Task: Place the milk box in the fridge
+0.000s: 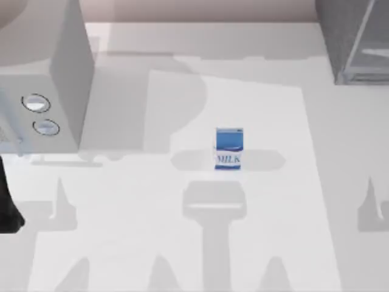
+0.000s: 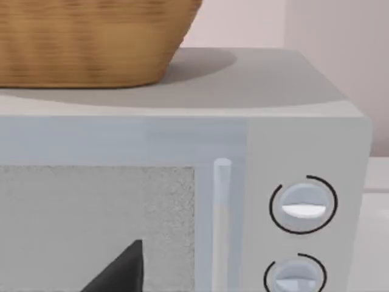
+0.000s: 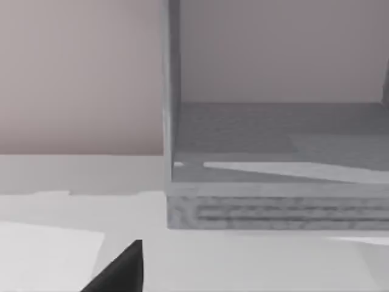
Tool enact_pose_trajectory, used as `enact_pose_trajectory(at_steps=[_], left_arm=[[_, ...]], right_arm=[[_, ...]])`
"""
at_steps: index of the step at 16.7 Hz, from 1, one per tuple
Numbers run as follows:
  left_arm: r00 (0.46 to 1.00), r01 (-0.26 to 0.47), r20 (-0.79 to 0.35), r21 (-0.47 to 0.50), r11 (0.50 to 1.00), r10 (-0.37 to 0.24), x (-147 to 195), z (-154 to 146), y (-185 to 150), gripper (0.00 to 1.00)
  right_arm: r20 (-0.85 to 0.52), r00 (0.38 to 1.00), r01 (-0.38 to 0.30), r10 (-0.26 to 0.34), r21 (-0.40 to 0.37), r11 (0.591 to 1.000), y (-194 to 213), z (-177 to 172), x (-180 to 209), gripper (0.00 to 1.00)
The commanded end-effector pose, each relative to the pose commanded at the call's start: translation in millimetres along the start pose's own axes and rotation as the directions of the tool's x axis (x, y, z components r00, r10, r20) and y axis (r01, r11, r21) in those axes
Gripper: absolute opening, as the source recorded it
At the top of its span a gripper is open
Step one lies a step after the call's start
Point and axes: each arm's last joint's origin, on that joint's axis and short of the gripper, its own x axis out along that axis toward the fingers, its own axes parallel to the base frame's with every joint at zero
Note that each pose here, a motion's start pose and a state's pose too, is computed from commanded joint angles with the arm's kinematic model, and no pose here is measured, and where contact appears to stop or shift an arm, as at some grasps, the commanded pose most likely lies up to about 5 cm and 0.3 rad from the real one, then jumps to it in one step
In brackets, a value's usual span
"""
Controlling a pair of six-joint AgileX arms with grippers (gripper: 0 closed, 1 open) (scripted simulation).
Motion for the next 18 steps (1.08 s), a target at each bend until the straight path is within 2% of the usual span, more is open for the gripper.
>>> enact_pose_trajectory(at_steps=[4,10,15,18], left_arm=[[1.0,0.0,0.0,0.0,1.0,0.0,0.0,0.0,0.0,1.0],[1.0,0.0,0.0,0.0,1.0,0.0,0.0,0.0,0.0,1.0],[1.0,0.0,0.0,0.0,1.0,0.0,0.0,0.0,0.0,1.0],[1.0,0.0,0.0,0.0,1.0,0.0,0.0,0.0,0.0,1.0]], right_arm=[[0.008,1.0,-0.003,0.003,0.0,1.0,1.1,4.4,0.9,1.0],[0.043,0.999,-0.018,0.018,0.003,1.0,14.1,40.0,20.1,1.0],[0.045,0.999,-0.019,0.019,0.005,1.0,46.7,66.2,67.6,1.0],[0.037,0.999,-0.016,0.016,0.005,1.0,82.6,64.8,104.9,1.0]])
